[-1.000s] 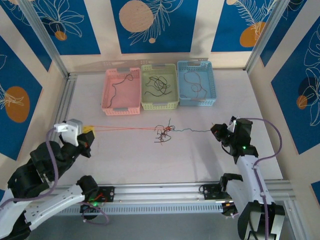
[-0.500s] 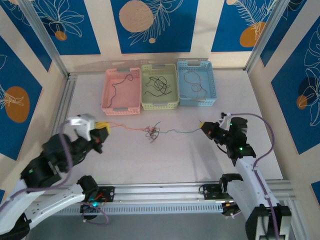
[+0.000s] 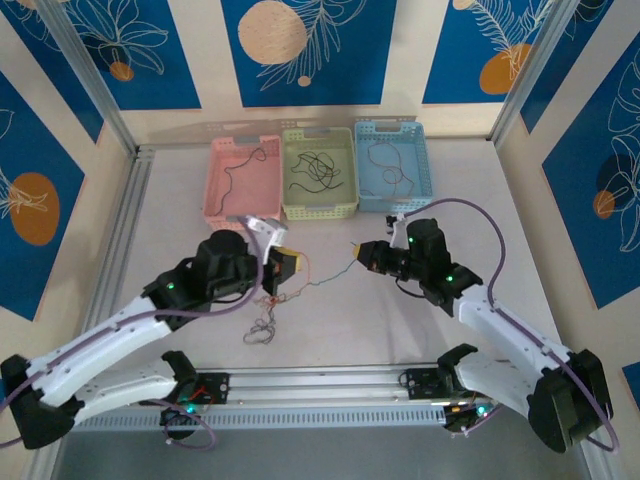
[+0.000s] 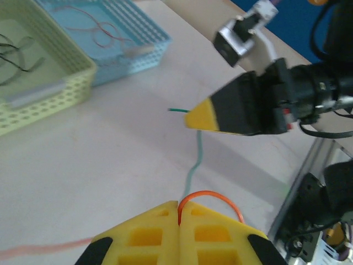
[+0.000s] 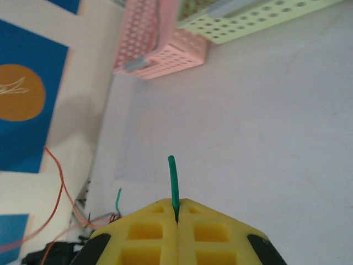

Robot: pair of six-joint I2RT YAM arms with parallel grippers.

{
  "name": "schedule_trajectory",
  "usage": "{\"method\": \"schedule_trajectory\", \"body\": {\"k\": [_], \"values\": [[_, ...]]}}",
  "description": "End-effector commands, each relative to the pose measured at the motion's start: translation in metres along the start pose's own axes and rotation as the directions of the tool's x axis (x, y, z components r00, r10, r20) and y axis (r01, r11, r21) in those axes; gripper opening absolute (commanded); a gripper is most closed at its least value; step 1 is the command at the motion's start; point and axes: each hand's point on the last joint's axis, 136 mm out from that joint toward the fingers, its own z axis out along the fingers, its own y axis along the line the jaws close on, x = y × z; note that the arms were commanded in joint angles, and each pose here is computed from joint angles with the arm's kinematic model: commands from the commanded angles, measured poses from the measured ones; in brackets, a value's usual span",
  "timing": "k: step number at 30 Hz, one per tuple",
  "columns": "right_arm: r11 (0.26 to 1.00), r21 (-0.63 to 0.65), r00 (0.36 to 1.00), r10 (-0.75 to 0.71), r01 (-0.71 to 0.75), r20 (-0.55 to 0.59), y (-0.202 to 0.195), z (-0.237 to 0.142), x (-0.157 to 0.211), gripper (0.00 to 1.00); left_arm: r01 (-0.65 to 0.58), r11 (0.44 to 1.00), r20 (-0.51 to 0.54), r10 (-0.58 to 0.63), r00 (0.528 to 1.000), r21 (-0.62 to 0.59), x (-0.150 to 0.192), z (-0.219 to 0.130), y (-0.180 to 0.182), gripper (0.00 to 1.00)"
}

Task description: Untangle the cables

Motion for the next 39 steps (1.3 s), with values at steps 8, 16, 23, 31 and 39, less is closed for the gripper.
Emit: {"method": "schedule_trajectory", "body": {"k": [8, 16, 23, 31, 39], "values": [[0.970, 0.226, 0.994, 0.070, -0.086, 0.078, -0.069, 0.007, -0.024, 0.00, 0.076, 0.955, -0.134, -0.038, 0.990, 0.288, 0.009, 0.036, -0.048, 0.68], [0.920, 0.349, 0.983, 0.149, -0.179, 0.110, -0.121, -0.006, -0.017, 0.00, -0.010, 0.985, -0.157, -0.017, 0.987, -0.171, 0.025, 0.014, 0.033, 0.91], [0.895, 0.375, 0.968, 0.199, -0.243, 0.152, -0.144, -0.021, -0.016, 0.00, 0.199, 0.835, -0.091, -0.283, 0.955, -0.513, 0.081, -0.019, 0.129, 0.97], [0.896, 0.366, 0.966, 0.207, -0.250, 0.151, -0.148, -0.024, -0.015, 0.00, 0.207, 0.824, -0.185, -0.349, 0.919, -0.528, 0.133, 0.007, 0.158, 0.85], [0.898, 0.353, 0.963, 0.222, -0.264, 0.154, -0.151, -0.027, -0.013, 0.00, 0.134, 0.843, -0.279, -0.316, 0.907, -0.520, 0.147, 0.040, 0.172, 0.75]]}}
